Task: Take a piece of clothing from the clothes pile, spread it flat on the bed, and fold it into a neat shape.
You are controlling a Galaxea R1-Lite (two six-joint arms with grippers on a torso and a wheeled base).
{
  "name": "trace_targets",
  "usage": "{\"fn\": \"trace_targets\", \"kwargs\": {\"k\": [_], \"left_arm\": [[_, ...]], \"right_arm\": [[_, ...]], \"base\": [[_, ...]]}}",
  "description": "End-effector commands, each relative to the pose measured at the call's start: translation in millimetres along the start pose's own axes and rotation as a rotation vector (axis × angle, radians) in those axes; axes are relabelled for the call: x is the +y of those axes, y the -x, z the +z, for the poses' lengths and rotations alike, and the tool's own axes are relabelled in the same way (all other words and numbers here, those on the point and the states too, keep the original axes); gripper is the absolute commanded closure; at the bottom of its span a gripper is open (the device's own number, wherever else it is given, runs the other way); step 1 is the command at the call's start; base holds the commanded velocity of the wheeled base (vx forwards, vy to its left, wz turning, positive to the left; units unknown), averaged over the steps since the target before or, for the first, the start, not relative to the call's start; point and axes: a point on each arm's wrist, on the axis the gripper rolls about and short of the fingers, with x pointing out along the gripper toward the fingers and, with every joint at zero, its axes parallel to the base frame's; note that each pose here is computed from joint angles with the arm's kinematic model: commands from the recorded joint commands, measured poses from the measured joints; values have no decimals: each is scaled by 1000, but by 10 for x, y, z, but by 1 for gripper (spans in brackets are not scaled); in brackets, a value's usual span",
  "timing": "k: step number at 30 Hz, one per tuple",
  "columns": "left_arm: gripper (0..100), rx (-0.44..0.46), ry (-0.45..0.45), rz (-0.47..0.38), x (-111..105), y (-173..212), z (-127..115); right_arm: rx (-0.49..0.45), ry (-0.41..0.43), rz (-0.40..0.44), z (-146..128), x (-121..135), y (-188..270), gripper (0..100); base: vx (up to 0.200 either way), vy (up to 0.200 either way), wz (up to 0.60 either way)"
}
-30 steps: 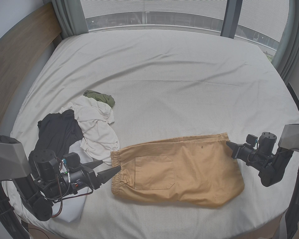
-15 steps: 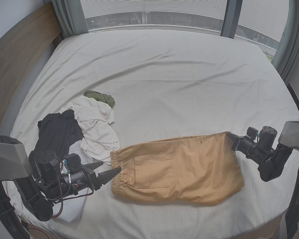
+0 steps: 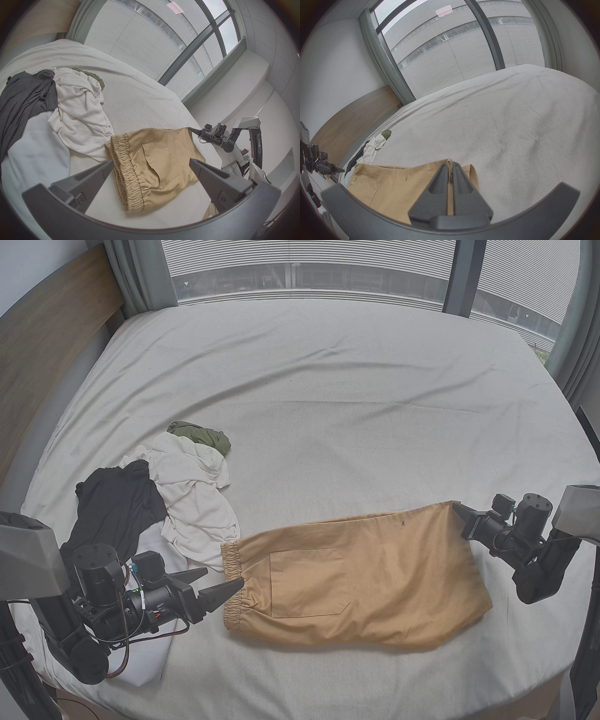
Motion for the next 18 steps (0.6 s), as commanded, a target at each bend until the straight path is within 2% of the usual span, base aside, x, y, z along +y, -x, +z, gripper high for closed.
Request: {"fn": "trace_targets", "kwargs": {"k": [1, 3, 4, 11, 18], "left_arm": [[0, 12, 6, 5, 22, -18, -32], [0, 16, 10, 6, 27, -23, -42], [0, 19, 11, 7, 29, -25, -47], [0, 67, 34, 19, 83, -69, -164], [0, 105, 54, 33, 132, -108, -261]], "right_arm": [[13, -6, -4, -48, -19, -11, 100], [15, -6, -4, -51, -19, -8, 100], [13, -7, -4, -48, -19, -11, 0], [-10, -3, -17, 19, -58, 20, 0], [-58, -3, -21, 237, -29, 120, 0]], "base": [[0, 0, 0], [0, 0, 0], [0, 0, 0], [0, 0, 0], [0, 0, 0]]}}
